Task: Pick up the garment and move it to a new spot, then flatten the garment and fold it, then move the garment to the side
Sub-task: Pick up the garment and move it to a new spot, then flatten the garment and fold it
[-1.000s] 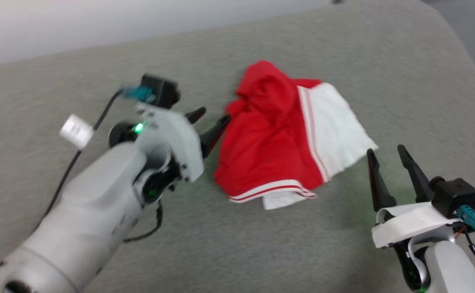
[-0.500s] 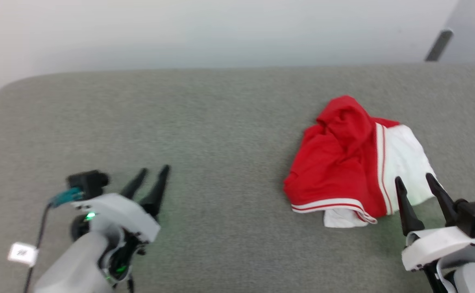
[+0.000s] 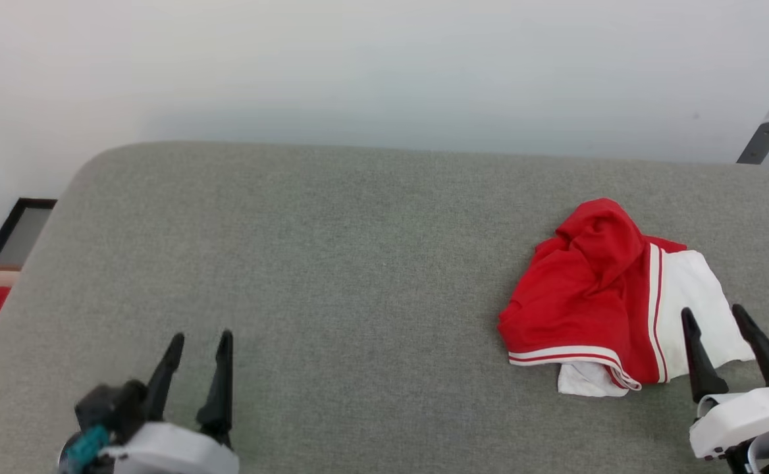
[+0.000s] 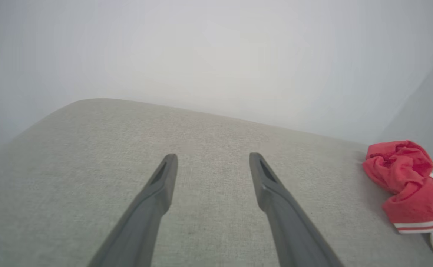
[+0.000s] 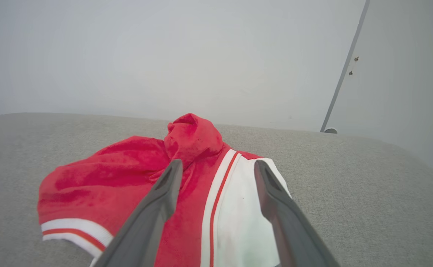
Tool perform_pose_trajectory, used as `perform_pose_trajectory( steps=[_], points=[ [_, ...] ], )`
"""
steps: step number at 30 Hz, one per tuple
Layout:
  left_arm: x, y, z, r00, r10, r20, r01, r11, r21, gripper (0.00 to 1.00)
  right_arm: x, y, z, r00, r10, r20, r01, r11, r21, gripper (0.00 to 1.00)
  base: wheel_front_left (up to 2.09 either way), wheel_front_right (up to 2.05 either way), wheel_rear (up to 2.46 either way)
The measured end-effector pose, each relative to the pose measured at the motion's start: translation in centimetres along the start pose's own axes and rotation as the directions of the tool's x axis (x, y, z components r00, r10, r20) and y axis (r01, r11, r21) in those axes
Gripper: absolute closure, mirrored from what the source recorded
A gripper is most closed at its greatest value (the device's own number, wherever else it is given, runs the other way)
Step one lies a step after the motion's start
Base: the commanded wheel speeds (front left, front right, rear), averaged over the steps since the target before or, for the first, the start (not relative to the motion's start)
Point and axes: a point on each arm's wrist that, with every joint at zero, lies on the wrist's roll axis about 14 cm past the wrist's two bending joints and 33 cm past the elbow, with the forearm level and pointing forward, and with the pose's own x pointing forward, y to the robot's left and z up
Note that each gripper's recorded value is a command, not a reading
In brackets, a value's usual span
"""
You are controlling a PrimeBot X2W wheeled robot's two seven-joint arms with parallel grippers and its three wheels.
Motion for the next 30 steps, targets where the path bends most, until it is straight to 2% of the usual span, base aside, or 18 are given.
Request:
perform_pose_trajectory(
  steps=[7,12,15,18,21,24,25,28,30],
  points=[
    [-0.9,-0.2,-0.5,1.000,0.002,0.008,-0.003,1.000,0.030,0.00,-0.6,-0.8,0.0,1.000,-0.022,-0.016,0.022,1.000,0.001,0.00,0.00,0.00,0.00],
    [-0.5,-1.3,-0.4,0.999,-0.034,0.021,0.033,0.999,0.025,0.00,-0.9,-1.1,0.3,0.999,-0.035,-0.014,0.035,0.999,0.003,0.00,0.00,0.00,0.00],
    [0.3,-3.0,-0.1,0.994,-0.109,0.024,0.108,0.993,0.042,0.00,-1.2,-1.7,0.5,0.998,-0.058,0.003,0.058,0.998,0.011,0.00,0.00,0.00,0.00],
    [3.2,-6.0,2.1,0.971,-0.239,0.031,0.235,0.967,0.101,0.00,-1.5,-2.4,0.7,0.996,-0.088,0.023,0.088,0.996,0.026,0.00,0.00,0.00,0.00],
    [6.2,-10.5,4.9,0.926,-0.378,0.012,0.369,0.911,0.182,0.00,-2.1,-2.8,0.6,0.992,-0.121,0.034,0.119,0.992,0.045,0.00,0.00,0.00,0.00],
    [8.2,-16.5,6.9,0.843,-0.536,-0.048,0.531,0.814,0.235,0.00,-2.6,-3.2,0.7,0.987,-0.153,0.053,0.149,0.987,0.061,0.00,0.00,0.00,0.00],
    [9.1,-20.2,7.5,0.779,-0.617,-0.111,0.622,0.737,0.263,0.00,-3.0,-3.7,0.6,0.982,-0.180,0.057,0.176,0.982,0.076,0.00,0.00,0.00,0.00],
    [10.0,-25.4,7.7,0.678,-0.704,-0.209,0.734,0.636,0.239,0.00,-3.4,-4.3,0.2,0.975,-0.215,0.056,0.209,0.973,0.093,0.00,0.00,0.00,0.00],
    [10.3,-28.5,6.5,0.606,-0.732,-0.312,0.795,0.554,0.245,0.00,-3.4,-4.7,0.1,0.969,-0.238,0.059,0.231,0.967,0.105,0.00,0.00,0.00,0.00]
  ],
)
